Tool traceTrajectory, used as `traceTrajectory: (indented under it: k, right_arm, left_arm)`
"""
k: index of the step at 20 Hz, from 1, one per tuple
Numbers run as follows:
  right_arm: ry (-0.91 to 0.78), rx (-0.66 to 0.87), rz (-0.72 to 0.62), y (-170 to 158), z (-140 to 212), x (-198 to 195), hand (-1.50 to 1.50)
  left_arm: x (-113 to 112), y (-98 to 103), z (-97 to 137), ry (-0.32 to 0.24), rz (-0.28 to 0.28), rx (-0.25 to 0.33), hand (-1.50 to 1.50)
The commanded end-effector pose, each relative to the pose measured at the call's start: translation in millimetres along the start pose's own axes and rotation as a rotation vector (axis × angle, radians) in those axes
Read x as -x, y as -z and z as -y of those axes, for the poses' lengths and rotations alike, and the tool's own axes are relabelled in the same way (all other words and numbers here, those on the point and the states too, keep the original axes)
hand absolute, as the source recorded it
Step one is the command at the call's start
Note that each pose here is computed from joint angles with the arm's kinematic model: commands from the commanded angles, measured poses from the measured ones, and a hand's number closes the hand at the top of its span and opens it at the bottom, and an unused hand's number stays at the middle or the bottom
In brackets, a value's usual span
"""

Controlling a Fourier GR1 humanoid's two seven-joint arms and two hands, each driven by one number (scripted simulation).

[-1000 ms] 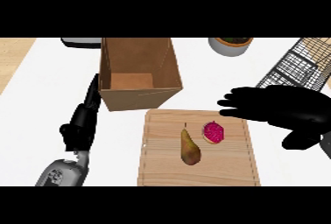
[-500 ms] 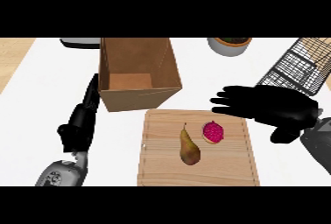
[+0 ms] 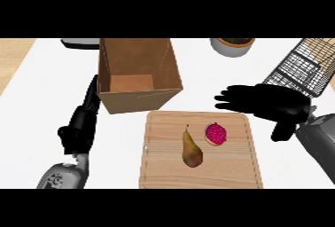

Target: Pick the cupcake from the cutting board and place it in the tiered basket

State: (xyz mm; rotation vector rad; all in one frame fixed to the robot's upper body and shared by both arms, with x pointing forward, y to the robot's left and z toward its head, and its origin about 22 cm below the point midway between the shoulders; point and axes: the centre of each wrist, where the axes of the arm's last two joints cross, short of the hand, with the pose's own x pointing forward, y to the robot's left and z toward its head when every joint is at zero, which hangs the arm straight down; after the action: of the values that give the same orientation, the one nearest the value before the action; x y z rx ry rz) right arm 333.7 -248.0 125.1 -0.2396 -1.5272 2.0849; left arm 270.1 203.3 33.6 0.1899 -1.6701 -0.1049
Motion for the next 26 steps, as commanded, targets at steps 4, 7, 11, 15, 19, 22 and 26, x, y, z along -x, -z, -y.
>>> traceTrajectory:
  k: [4,7,11,15,19,22,26]
  right_arm:
    - [0.046,-0.040,0.095,16.6,-14.6,3.8,-1.50]
    - [0.045,-0.053,0.099,14.0,-15.2,7.4,-1.50]
    - [0.045,-0.057,0.094,18.4,2.4,3.6,-1.50]
    - [0.075,-0.088,0.094,32.0,-36.4,9.9,-1.50]
    - [0.064,-0.097,0.085,49.3,-24.7,-12.6,-1.50]
    - [0.066,-0.125,0.082,42.5,-37.6,5.1,-1.50]
    - [0.055,-0.117,0.099,56.3,-57.1,-15.6,-1.50]
  left_arm:
    - [10.4,3.2,0.1,-0.014,0.000,0.000,0.00]
    - [-3.7,4.2,14.6,0.000,-0.005,0.007,0.00]
    - [1.4,-6.2,6.0,0.008,-0.014,-0.003,0.00]
    - [-4.3,-9.4,2.4,0.009,-0.001,0.000,0.00]
    - [-3.4,-7.0,5.7,-0.011,0.014,0.002,0.00]
    - [17.2,-13.2,4.9,0.002,0.000,0.011,0.00]
    - [-0.3,7.0,-23.2,0.005,-0.008,-0.010,0.00]
